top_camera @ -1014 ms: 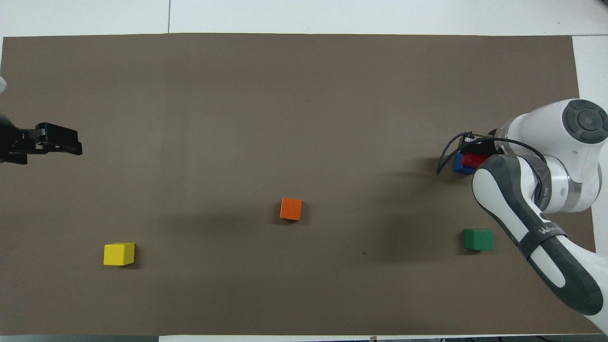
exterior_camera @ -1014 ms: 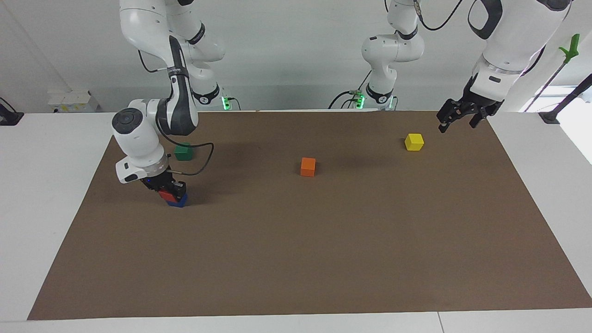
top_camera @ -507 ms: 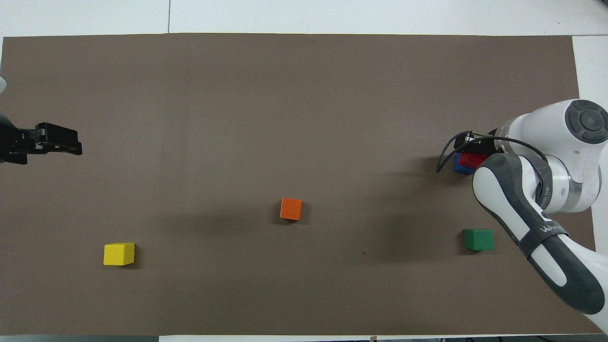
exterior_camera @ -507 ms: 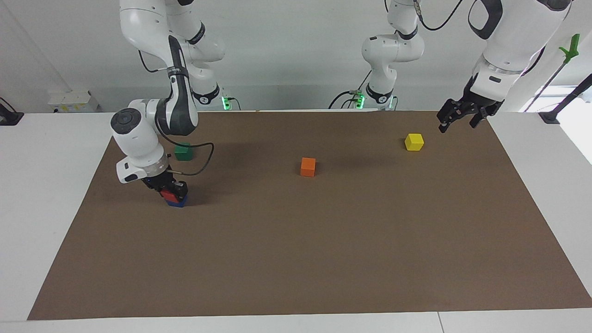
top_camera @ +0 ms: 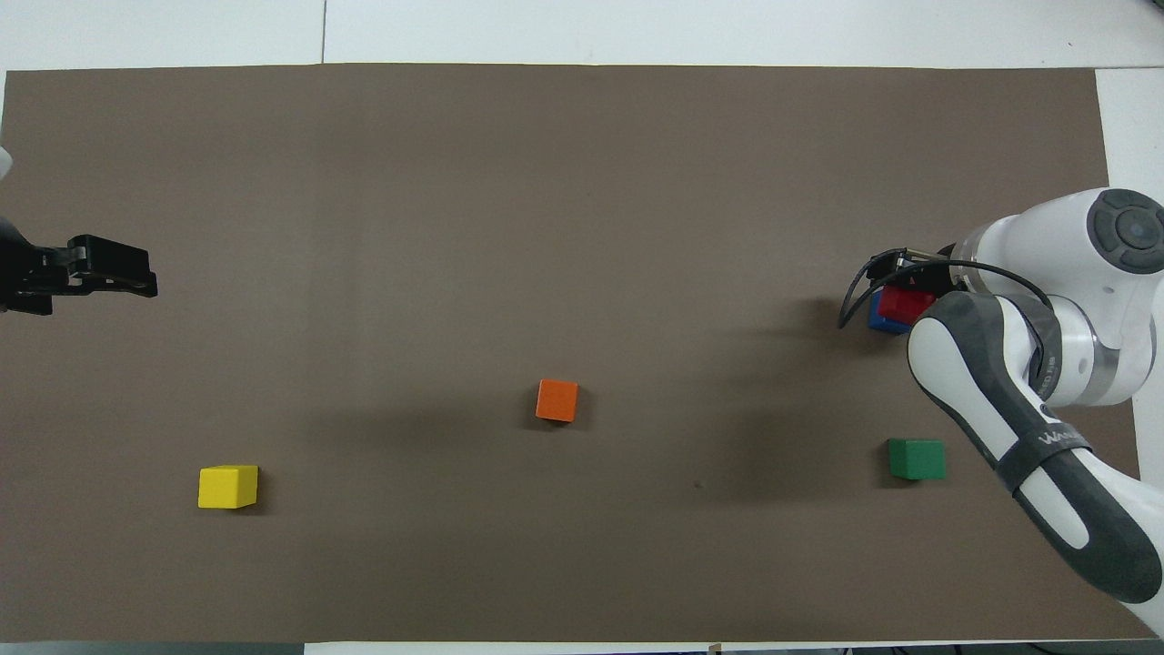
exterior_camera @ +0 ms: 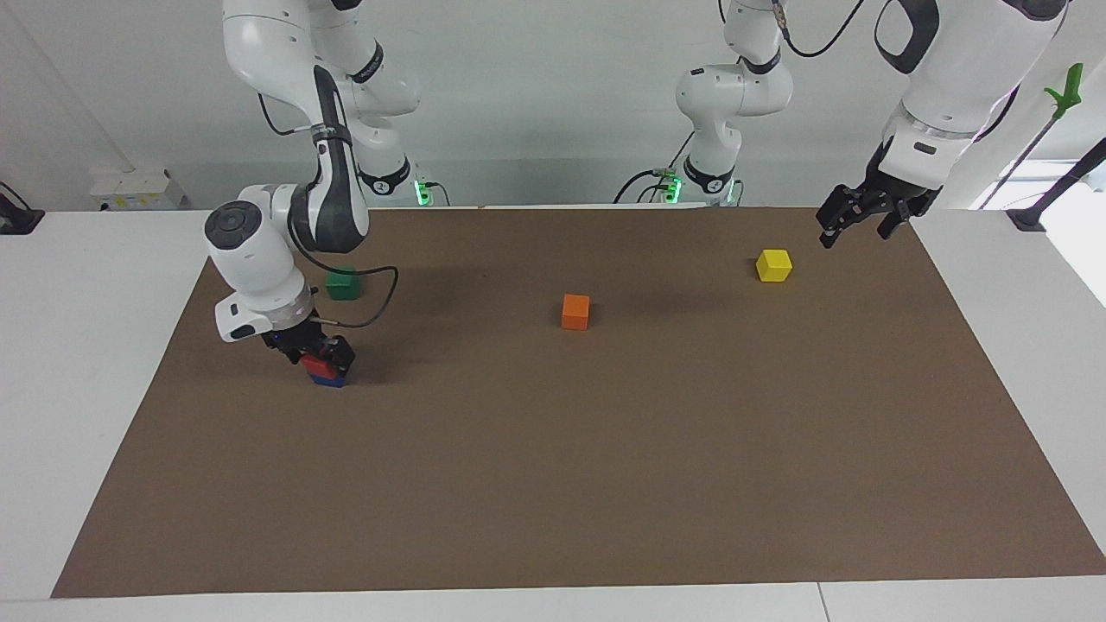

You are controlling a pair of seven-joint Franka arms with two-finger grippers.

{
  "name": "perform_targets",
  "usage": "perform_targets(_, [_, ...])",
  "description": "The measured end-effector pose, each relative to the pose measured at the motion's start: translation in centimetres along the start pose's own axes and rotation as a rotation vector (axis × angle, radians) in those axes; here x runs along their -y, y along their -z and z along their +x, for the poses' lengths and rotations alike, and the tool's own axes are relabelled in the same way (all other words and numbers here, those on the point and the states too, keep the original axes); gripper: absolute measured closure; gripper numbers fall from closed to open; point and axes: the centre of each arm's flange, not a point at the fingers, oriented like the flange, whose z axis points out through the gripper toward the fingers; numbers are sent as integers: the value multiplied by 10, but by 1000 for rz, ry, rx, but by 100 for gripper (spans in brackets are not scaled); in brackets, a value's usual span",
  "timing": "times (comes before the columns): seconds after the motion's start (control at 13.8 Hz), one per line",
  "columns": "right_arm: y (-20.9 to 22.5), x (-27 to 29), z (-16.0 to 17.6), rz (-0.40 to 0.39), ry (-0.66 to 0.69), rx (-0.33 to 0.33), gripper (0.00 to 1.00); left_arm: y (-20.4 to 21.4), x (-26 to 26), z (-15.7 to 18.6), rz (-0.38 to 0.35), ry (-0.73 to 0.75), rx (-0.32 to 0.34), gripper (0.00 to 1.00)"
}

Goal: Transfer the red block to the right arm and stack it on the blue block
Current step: 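Lower the red cube onto the blue cube with the right gripper, then open the right gripper and withdraw it from the stack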

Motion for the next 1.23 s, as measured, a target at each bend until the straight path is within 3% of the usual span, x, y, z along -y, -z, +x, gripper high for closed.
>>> perform_targets(0.58, [149, -6, 4, 9, 169, -38, 0, 0, 0, 0, 0, 0, 0, 0])
perform_targets(0.94, [246, -11, -16, -15, 192, 92, 0, 0, 0, 0, 0, 0, 0, 0])
perform_targets(1.23, [279, -12, -30, -20, 246, 144, 0, 0, 0, 0, 0, 0, 0, 0])
